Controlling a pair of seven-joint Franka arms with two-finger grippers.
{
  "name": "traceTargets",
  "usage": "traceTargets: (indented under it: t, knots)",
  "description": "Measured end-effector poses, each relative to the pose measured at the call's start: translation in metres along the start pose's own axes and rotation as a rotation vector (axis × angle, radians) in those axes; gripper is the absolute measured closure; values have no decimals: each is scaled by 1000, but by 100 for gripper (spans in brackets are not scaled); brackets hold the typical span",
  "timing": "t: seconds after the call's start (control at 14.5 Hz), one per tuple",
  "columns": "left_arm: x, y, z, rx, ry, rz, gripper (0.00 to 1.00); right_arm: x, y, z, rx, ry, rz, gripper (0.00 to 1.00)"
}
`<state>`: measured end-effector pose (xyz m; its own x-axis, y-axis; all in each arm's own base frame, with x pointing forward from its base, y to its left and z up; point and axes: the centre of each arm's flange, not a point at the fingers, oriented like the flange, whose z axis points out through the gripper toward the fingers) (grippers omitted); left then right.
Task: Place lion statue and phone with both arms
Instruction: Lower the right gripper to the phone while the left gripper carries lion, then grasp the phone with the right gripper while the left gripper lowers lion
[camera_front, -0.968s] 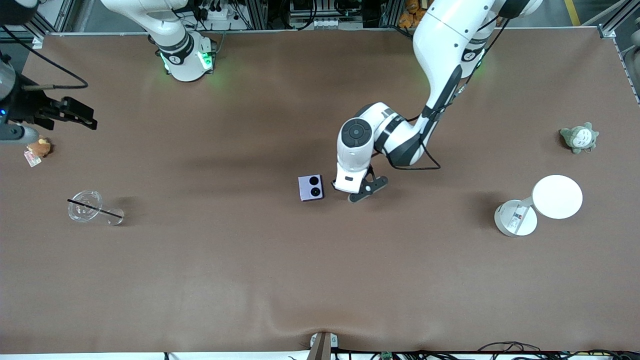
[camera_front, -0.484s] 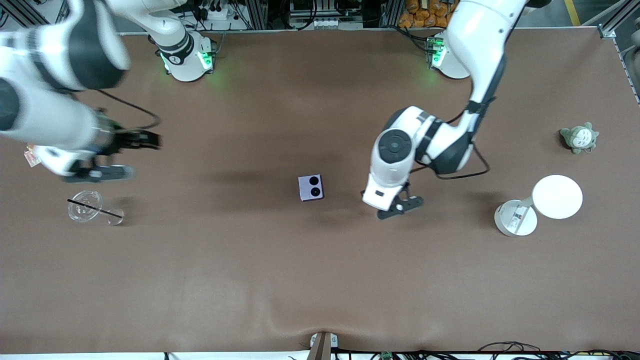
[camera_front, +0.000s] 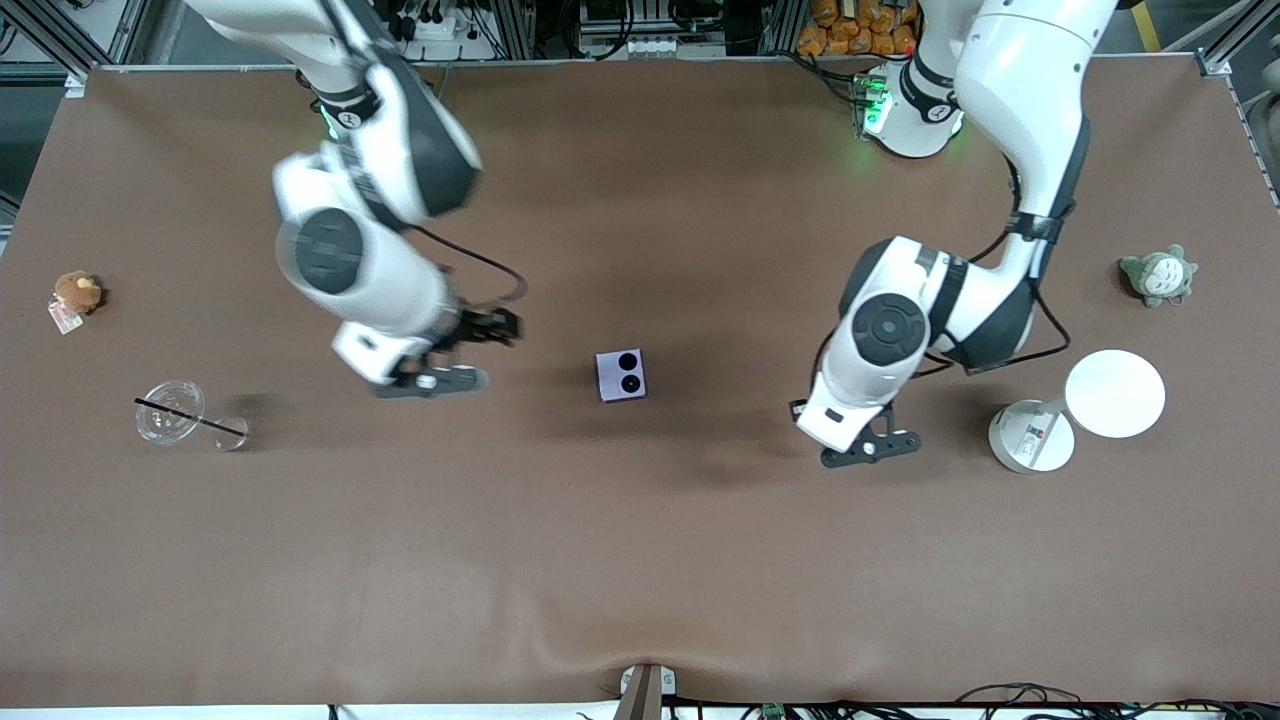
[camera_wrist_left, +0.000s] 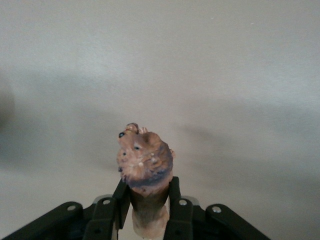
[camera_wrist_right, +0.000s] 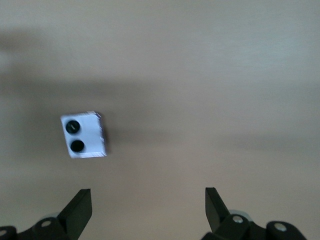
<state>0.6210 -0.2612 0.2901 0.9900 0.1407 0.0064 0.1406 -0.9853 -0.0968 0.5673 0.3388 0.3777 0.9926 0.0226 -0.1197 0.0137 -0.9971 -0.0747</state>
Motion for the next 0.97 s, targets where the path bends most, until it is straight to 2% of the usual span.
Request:
traceTargets:
  t: [0.21,0.35,0.62,0.97]
  knots:
    - [9,-29,14,13,-29,17,65,-17,-68,80,-11,27,24,0]
    - [13,-43,24,20,-47,6,65,-21,-85,111,-13,35,27,0]
    - [23,-79,49,29,-91,64,65,-22,-103,156,13,89,70,0]
    - [38,-129,72,20,-120,111,65,-24,-110,186,-2,83,59,0]
